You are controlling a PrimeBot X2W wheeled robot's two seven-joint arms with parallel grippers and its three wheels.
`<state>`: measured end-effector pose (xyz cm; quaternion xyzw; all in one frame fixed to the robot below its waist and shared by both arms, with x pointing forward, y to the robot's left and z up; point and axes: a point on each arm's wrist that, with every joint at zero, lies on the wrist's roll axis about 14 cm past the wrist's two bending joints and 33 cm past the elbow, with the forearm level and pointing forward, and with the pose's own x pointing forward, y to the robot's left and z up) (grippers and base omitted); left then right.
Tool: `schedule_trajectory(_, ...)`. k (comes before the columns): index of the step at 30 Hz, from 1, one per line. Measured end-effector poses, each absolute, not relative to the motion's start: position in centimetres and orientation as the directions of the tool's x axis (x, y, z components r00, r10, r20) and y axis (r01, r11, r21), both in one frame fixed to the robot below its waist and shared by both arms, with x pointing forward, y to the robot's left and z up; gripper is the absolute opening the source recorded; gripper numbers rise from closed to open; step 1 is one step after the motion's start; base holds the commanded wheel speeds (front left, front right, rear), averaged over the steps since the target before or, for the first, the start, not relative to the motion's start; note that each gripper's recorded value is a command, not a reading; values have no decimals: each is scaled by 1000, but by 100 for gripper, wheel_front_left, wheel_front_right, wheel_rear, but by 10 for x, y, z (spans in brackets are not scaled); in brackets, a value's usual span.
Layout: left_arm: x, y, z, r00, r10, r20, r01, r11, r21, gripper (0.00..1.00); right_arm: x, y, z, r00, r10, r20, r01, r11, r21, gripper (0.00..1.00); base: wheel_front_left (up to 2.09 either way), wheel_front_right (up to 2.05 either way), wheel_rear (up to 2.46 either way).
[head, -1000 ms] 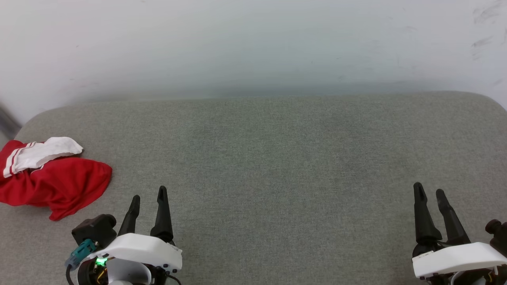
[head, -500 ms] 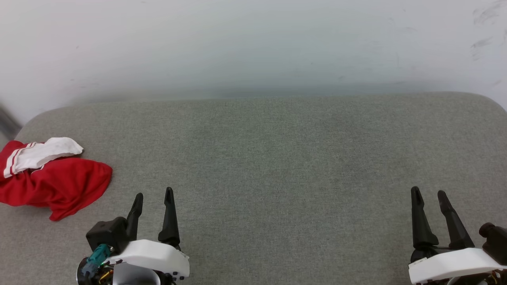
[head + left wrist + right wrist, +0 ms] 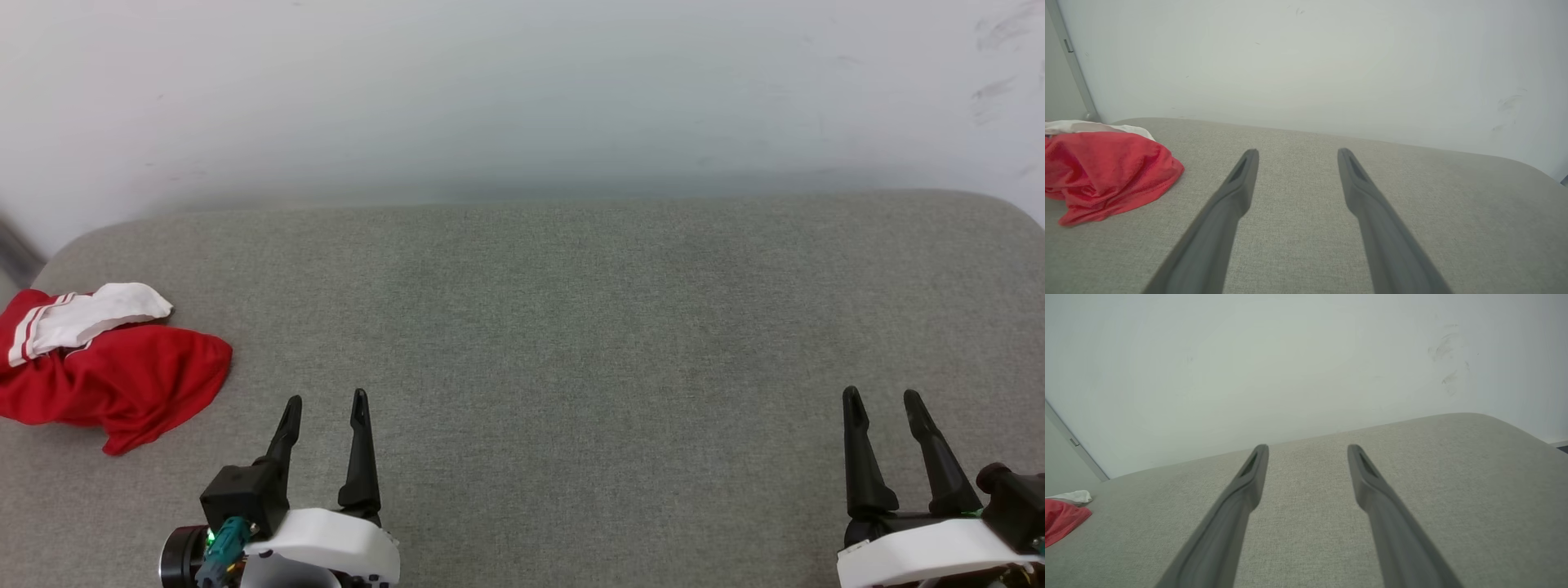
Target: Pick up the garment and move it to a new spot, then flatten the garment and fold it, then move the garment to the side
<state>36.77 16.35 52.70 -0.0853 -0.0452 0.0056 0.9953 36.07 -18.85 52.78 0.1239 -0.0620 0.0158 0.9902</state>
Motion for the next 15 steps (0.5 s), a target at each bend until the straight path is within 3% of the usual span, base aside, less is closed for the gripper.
schedule_trajectory(15, 363, 161, 533, 990, -1, 138, 13, 996, -85, 100, 357, -187, 530, 989, 28, 148, -54, 984, 170, 100, 0, 0, 0)
